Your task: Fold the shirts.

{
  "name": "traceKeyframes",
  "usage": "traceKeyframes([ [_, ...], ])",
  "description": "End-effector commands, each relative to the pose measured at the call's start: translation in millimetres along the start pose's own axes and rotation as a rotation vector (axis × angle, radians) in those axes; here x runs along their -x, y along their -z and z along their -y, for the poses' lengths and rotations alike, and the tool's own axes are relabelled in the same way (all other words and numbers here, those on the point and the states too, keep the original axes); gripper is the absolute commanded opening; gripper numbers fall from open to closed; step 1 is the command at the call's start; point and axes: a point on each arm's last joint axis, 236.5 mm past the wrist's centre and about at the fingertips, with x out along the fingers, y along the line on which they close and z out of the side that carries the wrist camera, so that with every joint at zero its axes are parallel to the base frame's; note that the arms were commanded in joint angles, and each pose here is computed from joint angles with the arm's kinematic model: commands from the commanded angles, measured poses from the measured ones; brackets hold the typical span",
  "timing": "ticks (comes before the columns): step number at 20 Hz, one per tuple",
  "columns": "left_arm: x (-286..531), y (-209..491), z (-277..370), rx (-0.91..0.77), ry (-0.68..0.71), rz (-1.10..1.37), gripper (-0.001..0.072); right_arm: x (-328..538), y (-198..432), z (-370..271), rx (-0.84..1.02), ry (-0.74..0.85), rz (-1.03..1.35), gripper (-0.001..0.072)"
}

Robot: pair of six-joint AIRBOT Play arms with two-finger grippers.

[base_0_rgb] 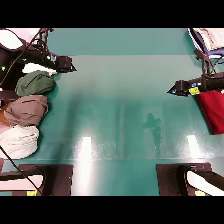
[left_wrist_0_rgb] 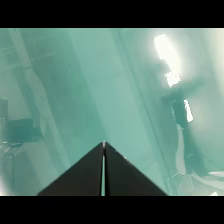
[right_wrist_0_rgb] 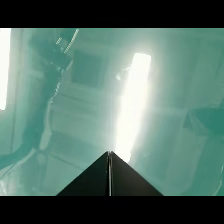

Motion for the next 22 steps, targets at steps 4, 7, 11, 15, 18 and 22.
traceKeyframes([
  [4, 0, 0, 0, 0.001, 0.000, 0.000, 0.0028, -3, 1, -7, 0.019, -0.007, -0.006, 0.0018],
  [7, 0, 0, 0, 0.001, 0.000, 0.000, 0.0028, -3, 1, -7, 0.018, -0.007, -0.006, 0.0017],
  [11, 0, 0, 0, 0.001, 0.000, 0.000, 0.0028, -3, 1, -7, 0.019, -0.007, -0.005, 0.0018],
  [15, 0, -5, 1, 0.003, 0.004, 0.021, 0.0028, -3, 1, -7, 0.018, -0.007, -0.006, 0.0017],
  [18, 4, -32, -33, -0.093, -0.145, 0.128, 0.0457, -3, 1, -7, 0.018, -0.008, -0.006, 0.0017],
  [22, 29, -73, -136, -0.100, -0.550, 0.293, 0.0611, -3, 3, -10, -0.001, -0.017, -0.014, 0.0018],
])
